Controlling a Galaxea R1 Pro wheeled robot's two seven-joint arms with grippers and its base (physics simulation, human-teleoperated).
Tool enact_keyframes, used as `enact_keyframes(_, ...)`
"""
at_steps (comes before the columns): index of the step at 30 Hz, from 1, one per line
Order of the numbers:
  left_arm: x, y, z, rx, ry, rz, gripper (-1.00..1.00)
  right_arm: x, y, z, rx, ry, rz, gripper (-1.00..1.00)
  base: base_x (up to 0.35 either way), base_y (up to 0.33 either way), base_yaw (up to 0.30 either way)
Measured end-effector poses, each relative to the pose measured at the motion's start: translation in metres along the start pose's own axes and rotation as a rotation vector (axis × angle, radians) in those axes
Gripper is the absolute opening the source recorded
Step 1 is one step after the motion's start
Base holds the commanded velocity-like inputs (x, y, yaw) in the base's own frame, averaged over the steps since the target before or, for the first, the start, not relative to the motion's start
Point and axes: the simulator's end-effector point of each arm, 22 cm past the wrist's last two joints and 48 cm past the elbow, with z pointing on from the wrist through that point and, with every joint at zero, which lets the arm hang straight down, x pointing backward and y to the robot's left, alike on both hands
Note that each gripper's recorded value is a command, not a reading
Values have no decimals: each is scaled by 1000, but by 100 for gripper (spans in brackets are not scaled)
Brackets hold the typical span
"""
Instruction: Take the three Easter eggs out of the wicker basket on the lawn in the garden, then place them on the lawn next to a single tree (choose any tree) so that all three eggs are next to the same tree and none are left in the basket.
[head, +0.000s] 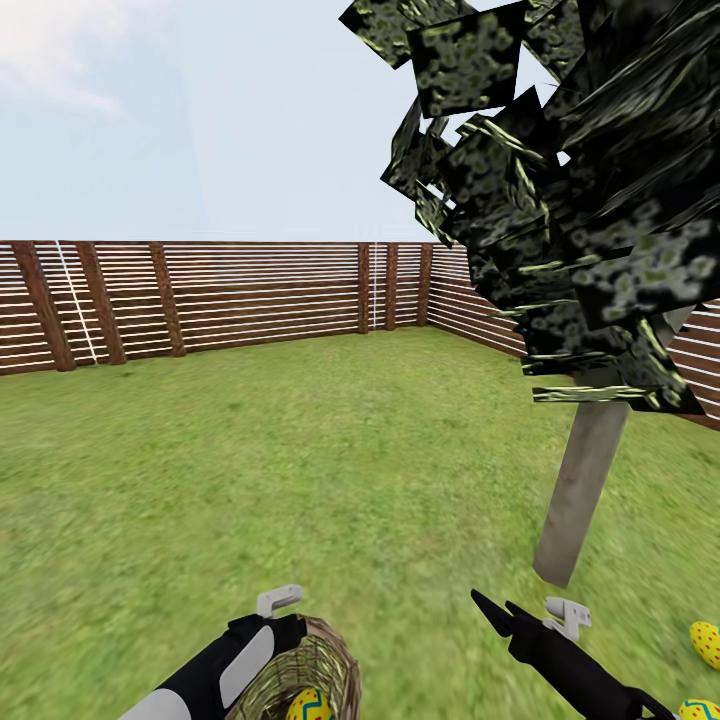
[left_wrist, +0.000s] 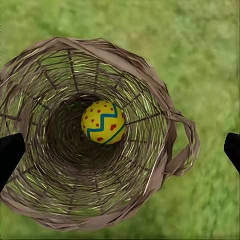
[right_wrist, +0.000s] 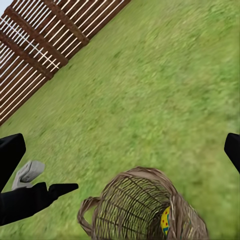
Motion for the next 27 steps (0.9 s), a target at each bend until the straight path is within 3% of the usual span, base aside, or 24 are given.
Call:
enact_keyframes(12, 1, 3, 0, -13, 10, -6, 100, -1, 1, 0, -1, -3, -1, 100, 0, -1, 0)
enact_keyframes(18, 17, 17, 4, -45, 76, -5, 100, -1, 1, 0, -2, -3, -2, 100, 0, 0, 0)
enact_keyframes(22, -6, 17, 1, -53, 85, 6, 100, -1, 1, 0, -2, -3, -2, 100, 0, 0, 0)
enact_keyframes(27, -47, 34, -2, -106, 77, 3, 100, -1, 1, 0, -2, -3, -2, 100, 0, 0, 0)
